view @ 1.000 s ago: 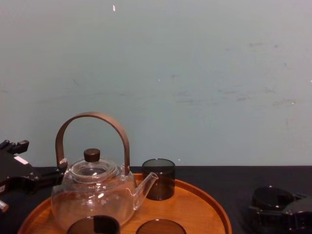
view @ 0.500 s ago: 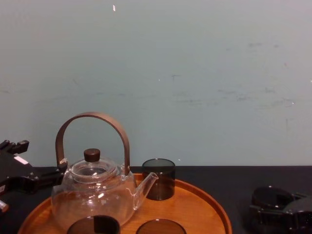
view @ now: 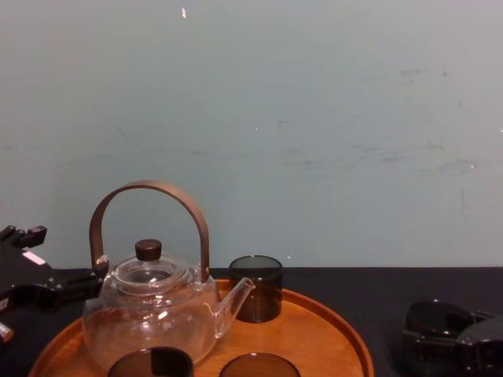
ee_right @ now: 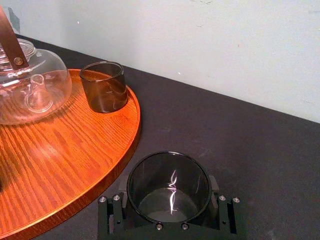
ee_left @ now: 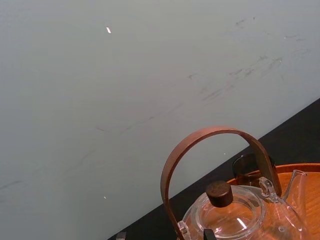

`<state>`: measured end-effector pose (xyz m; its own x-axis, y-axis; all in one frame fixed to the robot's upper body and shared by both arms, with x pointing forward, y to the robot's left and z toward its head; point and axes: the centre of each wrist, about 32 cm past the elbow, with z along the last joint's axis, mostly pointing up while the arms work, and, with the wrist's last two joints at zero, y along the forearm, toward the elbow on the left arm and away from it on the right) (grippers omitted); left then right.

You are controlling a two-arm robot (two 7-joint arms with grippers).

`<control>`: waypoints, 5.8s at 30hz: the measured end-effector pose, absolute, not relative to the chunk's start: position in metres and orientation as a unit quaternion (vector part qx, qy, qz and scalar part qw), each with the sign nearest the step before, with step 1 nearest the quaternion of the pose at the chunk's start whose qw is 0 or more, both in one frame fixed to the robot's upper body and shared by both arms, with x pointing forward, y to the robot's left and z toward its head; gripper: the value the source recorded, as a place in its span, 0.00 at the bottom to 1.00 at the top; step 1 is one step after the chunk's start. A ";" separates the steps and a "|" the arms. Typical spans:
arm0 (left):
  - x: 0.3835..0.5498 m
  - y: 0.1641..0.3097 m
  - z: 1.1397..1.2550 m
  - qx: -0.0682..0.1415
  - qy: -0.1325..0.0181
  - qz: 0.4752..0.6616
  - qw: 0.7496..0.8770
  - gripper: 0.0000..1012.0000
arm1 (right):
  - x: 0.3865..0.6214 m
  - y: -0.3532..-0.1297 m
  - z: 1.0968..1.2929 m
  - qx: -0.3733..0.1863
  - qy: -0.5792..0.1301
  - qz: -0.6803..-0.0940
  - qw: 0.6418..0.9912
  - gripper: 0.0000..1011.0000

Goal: Pick up the glass from the table and place it on the tray.

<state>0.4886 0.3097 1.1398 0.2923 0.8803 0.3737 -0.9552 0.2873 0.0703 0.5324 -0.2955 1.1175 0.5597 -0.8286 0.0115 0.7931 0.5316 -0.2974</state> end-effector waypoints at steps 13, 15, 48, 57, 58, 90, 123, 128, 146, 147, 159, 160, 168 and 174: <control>0.489 0.310 1.140 0.142 -0.132 0.580 0.791 0.99 | 0.535 -0.295 1.127 -0.115 0.051 -0.446 0.886 0.90; 0.489 0.310 1.140 0.141 -0.132 0.580 0.791 0.99 | 0.538 -0.292 1.130 -0.114 0.047 -0.439 0.890 0.90; 0.489 0.310 1.140 0.142 -0.132 0.580 0.791 0.99 | 0.598 -0.220 1.141 -0.129 0.024 -0.329 0.935 0.90; 0.489 0.310 1.140 0.141 -0.132 0.580 0.791 0.99 | 0.603 -0.212 1.132 -0.133 0.034 -0.315 0.939 0.90; 0.489 0.310 1.140 0.141 -0.132 0.580 0.791 0.99 | 0.603 -0.211 1.132 -0.133 0.035 -0.315 0.939 0.90; 0.489 0.310 1.140 0.142 -0.132 0.580 0.791 0.99 | 0.603 -0.206 1.124 -0.140 0.052 -0.310 0.939 0.96; 0.489 0.310 1.140 0.141 -0.132 0.580 0.791 0.99 | 0.552 -0.239 1.134 -0.133 0.057 -0.325 0.935 0.99; 0.489 0.310 1.140 0.142 -0.132 0.580 0.791 0.99 | 0.536 -0.246 1.138 -0.129 0.051 -0.336 0.931 0.99; 0.489 0.310 1.140 0.141 -0.132 0.580 0.791 0.99 | 0.494 -0.282 1.152 -0.114 0.020 -0.446 0.888 0.99; 0.489 0.310 1.140 0.142 -0.132 0.580 0.791 0.99 | 0.493 -0.286 1.153 -0.113 0.016 -0.458 0.882 0.99; 0.489 0.310 1.140 0.142 -0.132 0.580 0.791 0.99 | 0.493 -0.294 1.156 -0.113 0.006 -0.486 0.866 0.99; 0.489 0.310 1.140 0.142 -0.132 0.580 0.791 0.99 | 0.493 -0.294 1.156 -0.113 0.007 -0.485 0.867 0.99; 0.489 0.310 1.140 0.142 -0.132 0.580 0.791 0.99 | 0.493 -0.293 1.156 -0.113 0.007 -0.483 0.868 0.99; 0.489 0.310 1.140 0.142 -0.132 0.580 0.791 0.99 | 0.493 -0.293 1.156 -0.113 0.008 -0.481 0.869 0.99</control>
<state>0.4886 0.3097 1.1398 0.2923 0.8803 0.3738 -0.9552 0.2874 0.0703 0.4926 -0.2927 1.1557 0.5365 -0.8384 0.0958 0.8350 0.5110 -0.2041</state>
